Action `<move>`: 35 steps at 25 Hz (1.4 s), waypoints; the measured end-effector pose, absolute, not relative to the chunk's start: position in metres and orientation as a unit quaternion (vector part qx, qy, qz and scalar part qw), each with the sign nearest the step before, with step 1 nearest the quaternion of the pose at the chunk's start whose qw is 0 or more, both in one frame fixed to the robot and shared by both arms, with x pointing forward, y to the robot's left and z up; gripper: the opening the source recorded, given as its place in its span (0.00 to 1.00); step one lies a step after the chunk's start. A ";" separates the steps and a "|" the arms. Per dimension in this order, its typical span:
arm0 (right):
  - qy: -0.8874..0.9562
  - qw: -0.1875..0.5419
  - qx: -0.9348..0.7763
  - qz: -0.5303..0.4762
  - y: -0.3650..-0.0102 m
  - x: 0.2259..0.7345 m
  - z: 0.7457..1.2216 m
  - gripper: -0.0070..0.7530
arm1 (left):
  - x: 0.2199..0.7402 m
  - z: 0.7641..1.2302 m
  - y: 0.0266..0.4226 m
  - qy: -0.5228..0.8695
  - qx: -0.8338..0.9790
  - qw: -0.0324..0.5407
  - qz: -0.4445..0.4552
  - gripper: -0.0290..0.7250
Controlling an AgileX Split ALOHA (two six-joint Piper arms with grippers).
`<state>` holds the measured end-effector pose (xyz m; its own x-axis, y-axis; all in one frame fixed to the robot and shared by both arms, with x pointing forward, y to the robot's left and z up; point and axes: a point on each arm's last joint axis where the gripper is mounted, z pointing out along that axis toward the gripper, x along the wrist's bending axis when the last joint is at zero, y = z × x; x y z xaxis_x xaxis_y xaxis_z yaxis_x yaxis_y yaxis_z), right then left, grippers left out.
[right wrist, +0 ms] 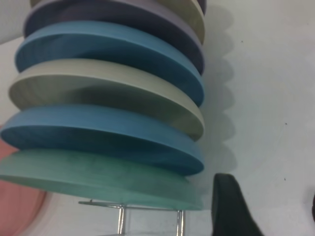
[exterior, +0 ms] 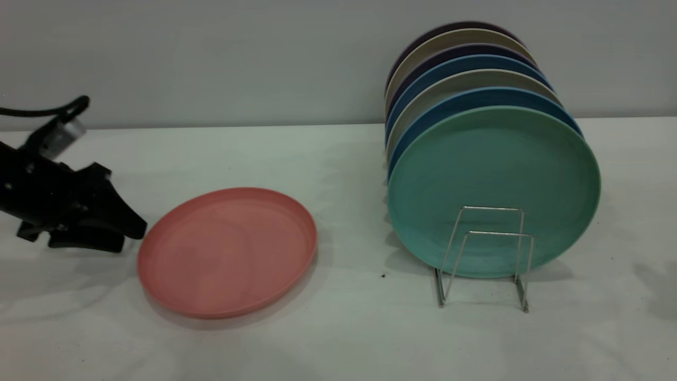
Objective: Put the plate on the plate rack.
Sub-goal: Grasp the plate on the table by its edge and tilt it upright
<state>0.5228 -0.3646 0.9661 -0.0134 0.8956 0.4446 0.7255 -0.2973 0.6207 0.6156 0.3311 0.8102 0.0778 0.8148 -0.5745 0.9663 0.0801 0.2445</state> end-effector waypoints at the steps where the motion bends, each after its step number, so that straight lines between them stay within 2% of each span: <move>1: 0.583 0.104 0.694 0.408 -0.364 0.523 0.966 0.56 | 0.616 0.807 0.328 0.667 0.669 0.303 -0.122 0.64; 8: 0.583 0.103 0.693 0.411 -0.364 0.523 0.967 0.54 | 0.619 0.802 0.312 0.662 0.682 0.290 -0.109 0.61; 18: 0.582 0.104 0.692 0.414 -0.364 0.523 0.967 0.51 | 0.619 0.802 0.311 0.663 0.682 0.289 -0.107 0.40; 27: 0.583 0.102 0.691 0.416 -0.363 0.523 0.967 0.50 | 0.620 0.801 0.312 0.665 0.682 0.286 -0.101 0.31; 35: 0.584 0.101 0.689 0.417 -0.363 0.523 0.967 0.50 | 0.619 0.798 0.312 0.666 0.682 0.284 -0.103 0.15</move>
<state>0.5233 -0.3631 0.9674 -0.0295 0.8891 0.4568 0.7203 -0.2979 0.6264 0.6191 0.3124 0.7978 0.0917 0.8503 -0.5183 0.9669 0.0484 0.2505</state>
